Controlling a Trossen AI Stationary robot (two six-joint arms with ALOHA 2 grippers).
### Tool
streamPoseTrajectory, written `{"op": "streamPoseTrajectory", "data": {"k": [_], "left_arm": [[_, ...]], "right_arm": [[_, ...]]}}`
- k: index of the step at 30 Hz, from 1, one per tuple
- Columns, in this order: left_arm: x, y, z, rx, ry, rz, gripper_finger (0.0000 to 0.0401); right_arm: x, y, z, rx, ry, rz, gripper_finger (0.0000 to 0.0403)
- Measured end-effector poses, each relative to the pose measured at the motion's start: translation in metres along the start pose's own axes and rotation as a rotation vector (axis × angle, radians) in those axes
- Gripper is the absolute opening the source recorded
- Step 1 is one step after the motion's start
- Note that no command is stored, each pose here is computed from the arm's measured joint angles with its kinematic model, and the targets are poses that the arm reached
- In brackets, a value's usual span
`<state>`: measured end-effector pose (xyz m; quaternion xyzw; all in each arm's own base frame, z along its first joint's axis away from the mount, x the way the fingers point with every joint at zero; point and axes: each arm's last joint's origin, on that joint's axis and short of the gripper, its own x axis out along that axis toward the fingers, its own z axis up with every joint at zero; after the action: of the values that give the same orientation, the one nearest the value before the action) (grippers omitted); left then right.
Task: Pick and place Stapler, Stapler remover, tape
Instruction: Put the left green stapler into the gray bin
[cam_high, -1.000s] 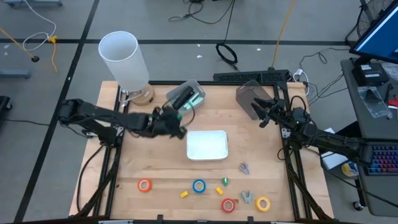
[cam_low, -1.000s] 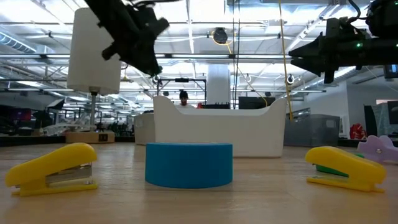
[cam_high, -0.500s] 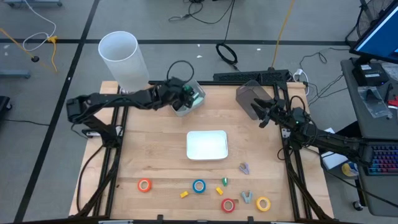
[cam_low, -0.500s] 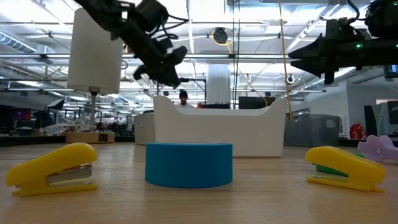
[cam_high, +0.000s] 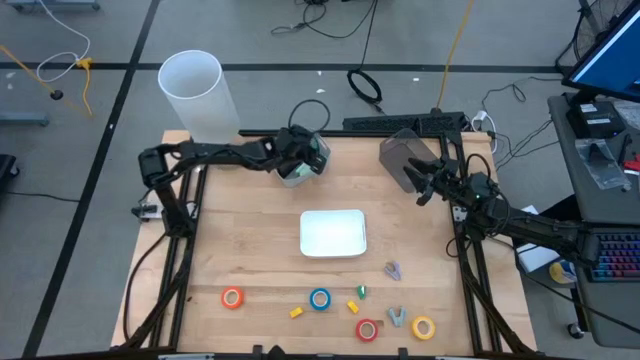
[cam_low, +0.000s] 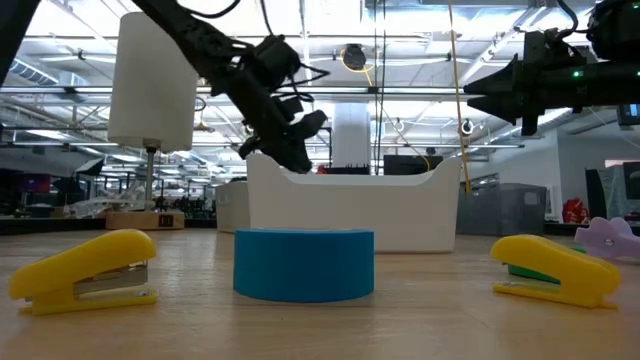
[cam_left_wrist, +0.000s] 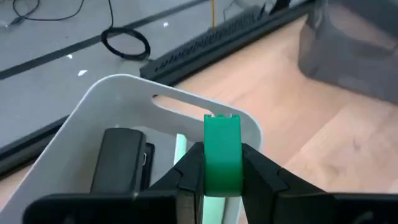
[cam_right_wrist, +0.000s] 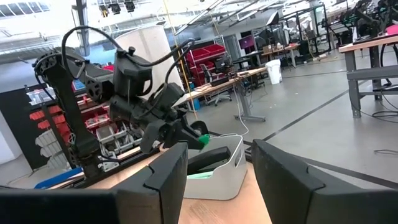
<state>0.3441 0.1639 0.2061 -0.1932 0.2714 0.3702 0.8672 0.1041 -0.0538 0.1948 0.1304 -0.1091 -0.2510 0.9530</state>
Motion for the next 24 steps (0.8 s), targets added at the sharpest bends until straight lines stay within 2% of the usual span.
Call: {"op": "streamPoseTrajectory", "data": {"k": [7,12,16,21,24], "left_arm": [[-0.004,0.000,0.004,0.045,0.139,0.123,0.0072],[-0.013,0.006,-0.004,0.030,0.216,0.263,0.0072],[-0.017,0.011,-0.010,0.038,0.285,0.315,0.0072],[-0.021,0.017,-0.016,0.036,0.316,0.426,0.0072],[-0.021,0.022,-0.016,0.038,0.336,0.453,0.0072]], "right_arm": [[0.000,0.000,-0.001,0.000,0.005,-0.004,0.0171],[0.000,0.000,-0.001,0.001,0.006,-0.004,0.0171],[0.000,0.000,-0.001,0.001,0.009,-0.005,0.0171],[0.000,0.000,-0.001,0.000,0.009,-0.006,0.0171],[0.000,0.000,-0.001,0.001,0.009,-0.006,0.0171]]}}
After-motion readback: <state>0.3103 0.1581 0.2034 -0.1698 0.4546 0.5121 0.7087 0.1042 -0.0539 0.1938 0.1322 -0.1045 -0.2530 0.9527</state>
